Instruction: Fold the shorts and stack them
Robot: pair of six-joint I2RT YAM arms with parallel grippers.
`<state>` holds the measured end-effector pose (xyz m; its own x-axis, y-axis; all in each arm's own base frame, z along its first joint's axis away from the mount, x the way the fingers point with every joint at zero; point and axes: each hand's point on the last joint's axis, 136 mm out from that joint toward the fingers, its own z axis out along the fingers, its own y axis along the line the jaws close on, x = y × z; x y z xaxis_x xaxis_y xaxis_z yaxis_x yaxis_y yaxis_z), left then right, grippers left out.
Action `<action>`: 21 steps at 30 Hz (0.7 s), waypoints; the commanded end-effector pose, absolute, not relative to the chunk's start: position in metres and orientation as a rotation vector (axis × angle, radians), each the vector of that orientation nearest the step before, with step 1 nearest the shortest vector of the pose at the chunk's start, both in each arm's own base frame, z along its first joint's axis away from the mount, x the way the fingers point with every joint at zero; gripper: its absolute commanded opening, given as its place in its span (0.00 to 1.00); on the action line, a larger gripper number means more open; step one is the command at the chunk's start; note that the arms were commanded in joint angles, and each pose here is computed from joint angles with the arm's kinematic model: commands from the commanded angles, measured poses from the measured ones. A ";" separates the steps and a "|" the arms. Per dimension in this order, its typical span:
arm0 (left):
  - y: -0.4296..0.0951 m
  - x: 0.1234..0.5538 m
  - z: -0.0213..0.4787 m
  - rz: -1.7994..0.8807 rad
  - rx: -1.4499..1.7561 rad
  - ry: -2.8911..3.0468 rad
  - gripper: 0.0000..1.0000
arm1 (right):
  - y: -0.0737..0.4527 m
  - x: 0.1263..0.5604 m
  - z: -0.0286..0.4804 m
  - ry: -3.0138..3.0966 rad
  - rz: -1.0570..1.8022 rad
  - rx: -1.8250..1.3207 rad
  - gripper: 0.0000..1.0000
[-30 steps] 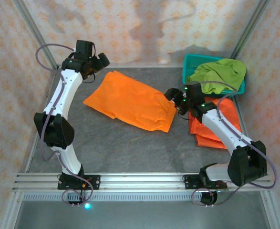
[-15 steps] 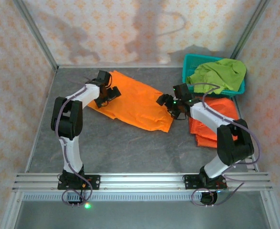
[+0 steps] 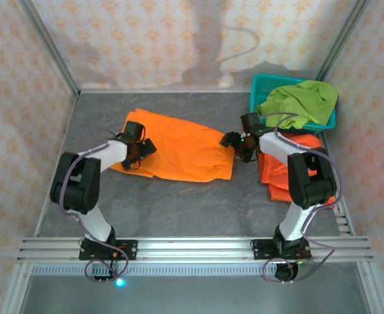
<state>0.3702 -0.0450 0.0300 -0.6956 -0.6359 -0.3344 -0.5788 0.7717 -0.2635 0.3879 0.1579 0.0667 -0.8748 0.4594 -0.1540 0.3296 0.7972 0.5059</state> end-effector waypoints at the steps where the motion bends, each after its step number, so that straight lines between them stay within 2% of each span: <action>1: -0.031 0.337 0.028 -0.140 -1.001 2.537 1.00 | 0.162 0.390 0.084 2.723 0.678 0.461 0.84; 5: -0.028 0.336 0.072 -0.204 -0.909 2.404 1.00 | 0.162 0.388 0.116 2.655 0.579 0.303 0.87; 10: -0.038 0.346 0.136 -0.312 -0.687 2.272 1.00 | 0.162 0.380 0.162 2.558 0.317 0.034 0.99; 21: -0.045 0.331 0.219 -0.379 -0.411 2.064 1.00 | 0.135 0.366 0.257 2.251 0.162 -0.082 0.99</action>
<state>0.3347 -0.0446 0.2028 -0.5010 -0.4988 -0.7073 -0.2067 0.8625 -0.4619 0.3690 0.1541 0.2285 -0.7155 0.0387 -0.6975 -0.1198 0.9769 0.1771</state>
